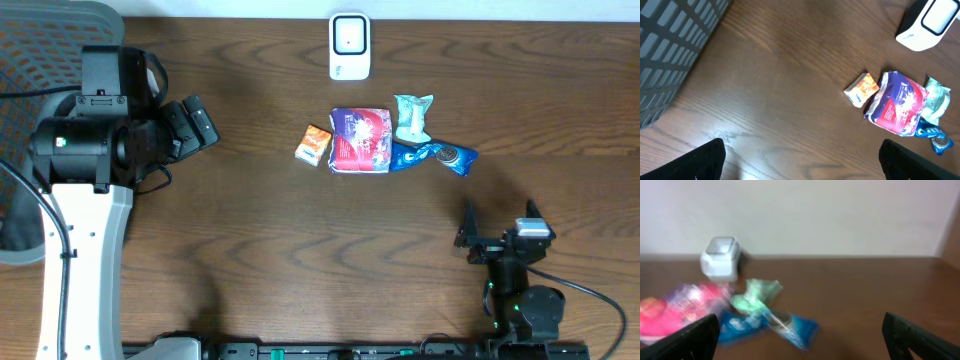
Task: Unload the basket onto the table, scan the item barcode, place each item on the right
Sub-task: 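Release the mint-green pack on the table and retract the left arm, then reach the right gripper to the blue Oreo pack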
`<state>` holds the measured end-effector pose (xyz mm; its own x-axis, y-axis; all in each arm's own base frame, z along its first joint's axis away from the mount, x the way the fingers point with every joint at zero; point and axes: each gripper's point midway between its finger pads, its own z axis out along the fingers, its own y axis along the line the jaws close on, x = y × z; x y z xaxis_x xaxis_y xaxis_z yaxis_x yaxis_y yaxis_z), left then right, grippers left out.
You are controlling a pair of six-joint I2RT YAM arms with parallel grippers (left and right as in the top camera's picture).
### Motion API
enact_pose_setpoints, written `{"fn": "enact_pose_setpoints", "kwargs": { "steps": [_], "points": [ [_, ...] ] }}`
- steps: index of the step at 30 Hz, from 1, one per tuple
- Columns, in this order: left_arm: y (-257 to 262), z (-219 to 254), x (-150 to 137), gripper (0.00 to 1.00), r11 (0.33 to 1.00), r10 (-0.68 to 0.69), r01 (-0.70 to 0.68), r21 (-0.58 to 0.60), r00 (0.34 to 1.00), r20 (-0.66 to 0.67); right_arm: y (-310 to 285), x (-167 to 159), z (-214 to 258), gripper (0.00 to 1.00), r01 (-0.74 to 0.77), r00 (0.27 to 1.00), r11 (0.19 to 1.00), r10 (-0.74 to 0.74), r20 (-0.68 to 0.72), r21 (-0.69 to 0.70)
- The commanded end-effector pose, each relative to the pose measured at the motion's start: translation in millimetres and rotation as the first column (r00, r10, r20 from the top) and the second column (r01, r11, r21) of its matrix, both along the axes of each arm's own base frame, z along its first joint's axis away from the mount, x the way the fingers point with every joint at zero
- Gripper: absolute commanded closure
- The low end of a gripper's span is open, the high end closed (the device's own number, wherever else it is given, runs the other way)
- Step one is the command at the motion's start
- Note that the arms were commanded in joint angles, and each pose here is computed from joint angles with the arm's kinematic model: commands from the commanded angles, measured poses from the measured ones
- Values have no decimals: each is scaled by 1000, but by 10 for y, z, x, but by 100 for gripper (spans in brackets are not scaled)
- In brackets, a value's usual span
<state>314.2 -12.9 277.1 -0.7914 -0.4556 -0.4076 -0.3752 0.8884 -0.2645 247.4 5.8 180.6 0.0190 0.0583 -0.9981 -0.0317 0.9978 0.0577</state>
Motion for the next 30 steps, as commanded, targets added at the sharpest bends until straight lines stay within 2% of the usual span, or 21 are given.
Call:
{"fn": "enact_pose_setpoints", "kwargs": {
  "steps": [1,3,7,9,12,14,16,19,22,23,27,28,30],
  "points": [
    [30,-9,-6,2,1000,6,-6,10,1000,-4,571,-128,134,1,-343,938,897,344,47,279],
    [30,-9,-7,2,1000,6,-6,10,1000,-4,767,-219,124,1,-446,886,826,461,40,345],
    [30,-9,-6,2,1000,6,-6,10,1000,-4,780,-248,305,1,-468,874,765,473,108,443],
    [30,-9,-6,2,1000,6,-6,10,1000,-4,779,-267,411,1,-487,868,751,473,150,446],
    [30,-9,-6,2,1000,6,-6,10,1000,-4,762,-341,705,1,-534,845,755,463,266,380],
    [30,-9,-6,2,1000,6,-6,10,1000,-4,631,-352,933,1,-498,859,782,387,335,375],
    [30,-9,-7,2,1000,6,-6,10,1000,-4,540,-330,1066,1,-447,882,815,333,333,369],
    [30,-9,-7,2,1000,6,-6,10,1000,-4,531,-224,1148,1,-373,925,874,323,200,311],
    [30,-9,-7,2,1000,6,-6,10,1000,-4,509,0,1123,1,-281,950,926,306,-65,251],
    [30,-9,-6,2,1000,6,-6,10,1000,-4,497,48,1114,1,-264,947,932,299,-114,248],
    [30,-9,-6,2,1000,6,-6,10,1000,-4,490,359,1035,1,-214,859,951,292,-422,222],
    [30,-9,-6,2,1000,6,-6,10,1000,-4,560,511,1006,1,-253,779,943,331,-532,216],
    [30,-9,-6,2,1000,6,-6,10,1000,-4,676,588,975,1,-290,712,916,400,-578,276]
  ]
}}
